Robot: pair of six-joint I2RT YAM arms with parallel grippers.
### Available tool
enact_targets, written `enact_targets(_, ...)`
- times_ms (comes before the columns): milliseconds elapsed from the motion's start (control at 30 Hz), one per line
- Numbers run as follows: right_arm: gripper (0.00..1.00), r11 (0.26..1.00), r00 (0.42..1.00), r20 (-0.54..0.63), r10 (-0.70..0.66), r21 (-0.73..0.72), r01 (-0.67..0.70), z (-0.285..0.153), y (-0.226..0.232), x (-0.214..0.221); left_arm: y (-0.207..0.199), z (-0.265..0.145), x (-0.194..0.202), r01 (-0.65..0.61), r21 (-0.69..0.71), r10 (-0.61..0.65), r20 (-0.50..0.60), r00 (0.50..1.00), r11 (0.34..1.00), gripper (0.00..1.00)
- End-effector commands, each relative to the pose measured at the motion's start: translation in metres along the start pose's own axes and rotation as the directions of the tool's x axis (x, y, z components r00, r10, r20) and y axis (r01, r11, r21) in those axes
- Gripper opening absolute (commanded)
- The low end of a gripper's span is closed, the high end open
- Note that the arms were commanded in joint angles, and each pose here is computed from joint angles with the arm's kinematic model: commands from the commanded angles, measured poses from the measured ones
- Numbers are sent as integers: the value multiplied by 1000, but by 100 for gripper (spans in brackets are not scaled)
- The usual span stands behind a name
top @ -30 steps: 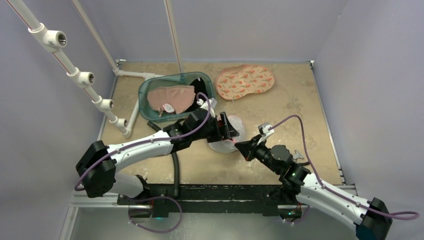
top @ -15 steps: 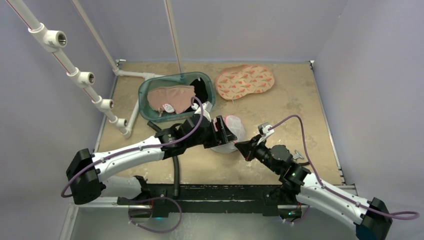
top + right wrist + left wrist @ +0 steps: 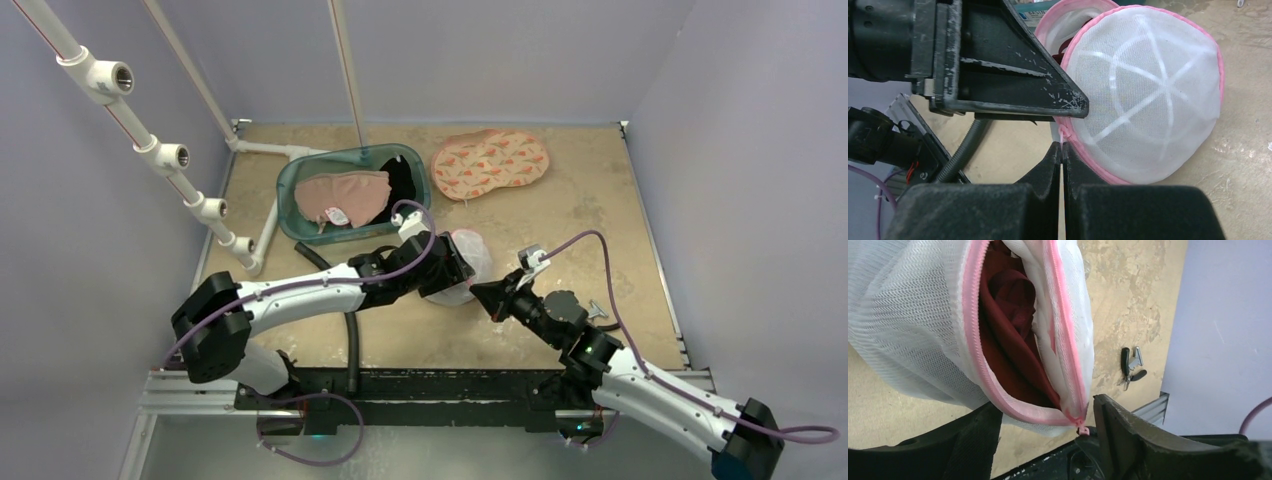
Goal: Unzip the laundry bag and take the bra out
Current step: Unzip the laundry bag at the center of the board.
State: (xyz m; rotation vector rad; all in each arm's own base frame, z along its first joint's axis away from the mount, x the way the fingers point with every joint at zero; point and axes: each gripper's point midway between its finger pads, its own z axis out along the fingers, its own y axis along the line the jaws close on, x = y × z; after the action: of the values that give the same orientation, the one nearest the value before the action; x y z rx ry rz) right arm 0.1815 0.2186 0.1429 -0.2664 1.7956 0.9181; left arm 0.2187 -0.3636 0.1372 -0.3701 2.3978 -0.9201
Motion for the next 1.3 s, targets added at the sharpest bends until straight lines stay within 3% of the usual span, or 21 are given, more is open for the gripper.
enact_targets(0,0,999,999,38,-15,-45,17,-1,12,-17,-21,2,-24,58,30,-60,86,995,998,61)
enact_targets(367,0,998,999,27,-22,-57,24,1,14,-15,-15,6,-32,58,-2,-57,109,992,998,33)
enact_targets(500,0,998,999,29,-22,-55,24,1,14,-16,-11,6,-32,59,-9,-58,112,992,998,15)
enact_targets(567,0,999,999,33,-22,-49,24,1,14,-19,-12,4,-33,63,1,-63,111,992,998,1)
enact_targets(933,0,999,998,67,7,51,-11,0,2,-34,-17,-38,-60,78,113,-95,150,984,991,0)
enact_targets(1267,0,994,996,73,58,94,-65,6,-6,-28,-15,-64,-78,71,244,-99,104,990,967,0)
